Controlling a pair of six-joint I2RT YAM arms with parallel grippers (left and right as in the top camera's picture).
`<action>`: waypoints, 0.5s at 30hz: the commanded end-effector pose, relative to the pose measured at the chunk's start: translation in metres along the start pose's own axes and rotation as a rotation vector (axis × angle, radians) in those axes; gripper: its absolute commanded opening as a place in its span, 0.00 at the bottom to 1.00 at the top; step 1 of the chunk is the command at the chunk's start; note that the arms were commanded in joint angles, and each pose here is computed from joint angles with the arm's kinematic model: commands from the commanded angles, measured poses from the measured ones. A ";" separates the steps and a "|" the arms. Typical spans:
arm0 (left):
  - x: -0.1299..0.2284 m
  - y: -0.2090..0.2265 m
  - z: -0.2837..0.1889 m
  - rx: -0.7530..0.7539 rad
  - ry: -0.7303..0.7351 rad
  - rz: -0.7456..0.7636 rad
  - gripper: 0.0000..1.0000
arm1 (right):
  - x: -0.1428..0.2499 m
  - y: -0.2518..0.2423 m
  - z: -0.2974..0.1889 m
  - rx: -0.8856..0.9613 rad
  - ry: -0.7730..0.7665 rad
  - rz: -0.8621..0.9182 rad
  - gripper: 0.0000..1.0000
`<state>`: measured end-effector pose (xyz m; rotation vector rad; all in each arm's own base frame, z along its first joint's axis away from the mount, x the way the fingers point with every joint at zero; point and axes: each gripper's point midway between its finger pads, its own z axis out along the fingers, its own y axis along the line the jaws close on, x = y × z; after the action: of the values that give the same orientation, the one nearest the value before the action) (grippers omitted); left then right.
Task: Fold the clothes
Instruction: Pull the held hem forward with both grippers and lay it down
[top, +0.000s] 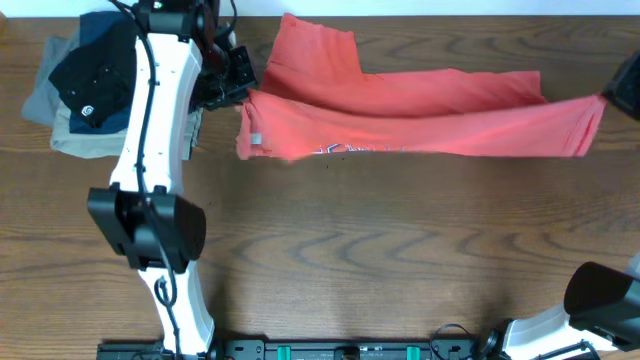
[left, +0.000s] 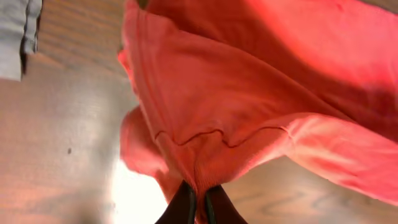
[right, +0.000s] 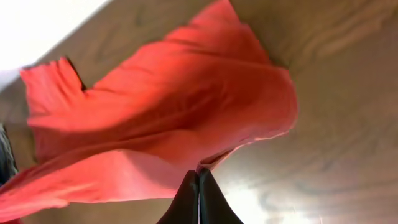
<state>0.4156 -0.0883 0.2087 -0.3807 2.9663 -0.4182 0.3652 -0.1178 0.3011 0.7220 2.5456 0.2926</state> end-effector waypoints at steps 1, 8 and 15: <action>0.020 -0.010 -0.050 0.030 -0.070 0.067 0.06 | 0.008 -0.001 -0.012 0.012 -0.004 -0.028 0.01; 0.064 0.004 -0.079 -0.014 -0.004 0.078 0.06 | 0.024 -0.004 -0.025 0.038 0.021 -0.019 0.01; 0.096 0.019 -0.095 -0.045 -0.020 0.083 0.06 | 0.043 -0.028 -0.048 0.192 0.007 0.048 0.01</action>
<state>0.3418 -0.0817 0.2854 -0.2746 2.8967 -0.4035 0.3150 -0.1125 0.3083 0.7890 2.6211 0.1817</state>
